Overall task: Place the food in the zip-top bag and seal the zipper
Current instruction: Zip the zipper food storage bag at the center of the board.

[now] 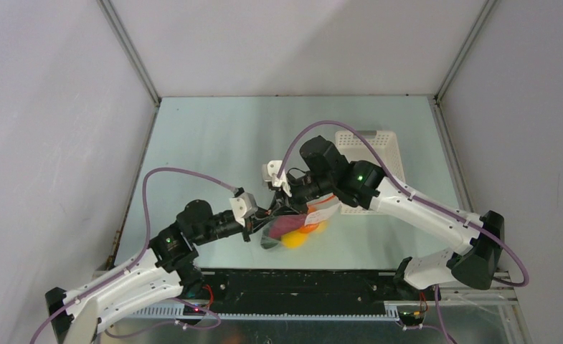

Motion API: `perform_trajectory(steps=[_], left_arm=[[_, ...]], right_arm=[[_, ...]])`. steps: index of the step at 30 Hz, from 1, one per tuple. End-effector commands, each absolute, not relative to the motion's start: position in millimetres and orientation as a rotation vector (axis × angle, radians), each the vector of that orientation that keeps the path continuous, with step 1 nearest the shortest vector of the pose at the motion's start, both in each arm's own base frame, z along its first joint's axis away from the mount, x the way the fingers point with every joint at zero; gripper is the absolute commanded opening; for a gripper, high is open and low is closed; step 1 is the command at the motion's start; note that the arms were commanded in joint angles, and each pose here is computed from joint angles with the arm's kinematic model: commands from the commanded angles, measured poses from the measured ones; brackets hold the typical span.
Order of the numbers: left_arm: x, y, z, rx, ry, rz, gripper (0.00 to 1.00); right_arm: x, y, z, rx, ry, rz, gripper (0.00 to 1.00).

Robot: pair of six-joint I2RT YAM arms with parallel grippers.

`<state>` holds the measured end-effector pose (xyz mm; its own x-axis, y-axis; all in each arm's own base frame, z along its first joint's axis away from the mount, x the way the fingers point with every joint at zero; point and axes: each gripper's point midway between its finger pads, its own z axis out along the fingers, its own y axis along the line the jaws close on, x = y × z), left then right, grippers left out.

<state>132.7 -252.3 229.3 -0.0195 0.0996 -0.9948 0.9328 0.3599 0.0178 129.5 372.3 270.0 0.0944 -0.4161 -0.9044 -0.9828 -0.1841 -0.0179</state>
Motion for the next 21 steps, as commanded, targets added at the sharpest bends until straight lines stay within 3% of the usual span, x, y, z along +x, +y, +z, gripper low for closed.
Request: perform_trajectory(steps=[1, 21], left_arm=[[134, -255, 269, 0.954, 1.284, -0.895, 0.0], [146, -238, 257, 0.824, 1.334, -0.839, 0.0]], right_arm=[[128, 379, 281, -1.687, 1.364, 1.051, 0.0], [160, 343, 264, -1.637, 1.542, 0.816, 0.0]])
